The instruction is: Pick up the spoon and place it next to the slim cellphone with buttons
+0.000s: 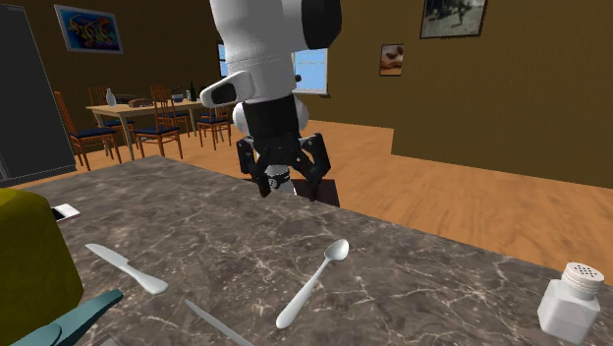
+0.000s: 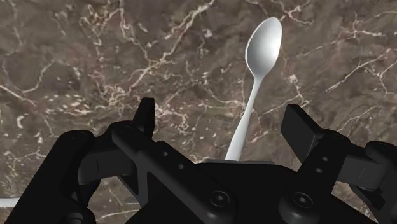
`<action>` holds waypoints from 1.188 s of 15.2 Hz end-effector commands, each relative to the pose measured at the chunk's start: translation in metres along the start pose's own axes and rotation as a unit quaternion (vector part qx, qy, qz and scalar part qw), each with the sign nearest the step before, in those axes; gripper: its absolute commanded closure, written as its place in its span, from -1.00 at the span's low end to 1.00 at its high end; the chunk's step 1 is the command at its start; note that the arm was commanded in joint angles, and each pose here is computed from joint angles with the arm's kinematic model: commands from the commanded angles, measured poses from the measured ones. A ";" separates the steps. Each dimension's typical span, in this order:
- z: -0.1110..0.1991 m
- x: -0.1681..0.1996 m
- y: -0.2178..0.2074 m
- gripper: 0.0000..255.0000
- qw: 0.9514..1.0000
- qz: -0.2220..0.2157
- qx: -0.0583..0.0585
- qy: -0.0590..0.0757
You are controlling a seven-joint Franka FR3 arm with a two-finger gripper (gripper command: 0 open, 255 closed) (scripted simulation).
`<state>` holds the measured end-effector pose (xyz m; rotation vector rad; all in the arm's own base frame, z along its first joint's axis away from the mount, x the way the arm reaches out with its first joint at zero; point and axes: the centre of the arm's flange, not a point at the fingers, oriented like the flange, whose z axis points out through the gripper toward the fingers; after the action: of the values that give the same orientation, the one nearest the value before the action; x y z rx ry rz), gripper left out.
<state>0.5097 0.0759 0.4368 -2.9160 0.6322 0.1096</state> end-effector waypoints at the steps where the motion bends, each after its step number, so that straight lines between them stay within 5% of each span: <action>1: 0.017 0.014 -0.013 -1.00 1.000 0.014 0.004 -0.003; 7: 0.066 0.062 -0.047 -1.00 0.998 0.054 0.014 -0.011; 18: 0.106 0.061 -0.048 -1.00 0.998 0.054 0.014 -0.011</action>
<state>0.5815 0.1122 0.3331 -2.8492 0.7816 0.1451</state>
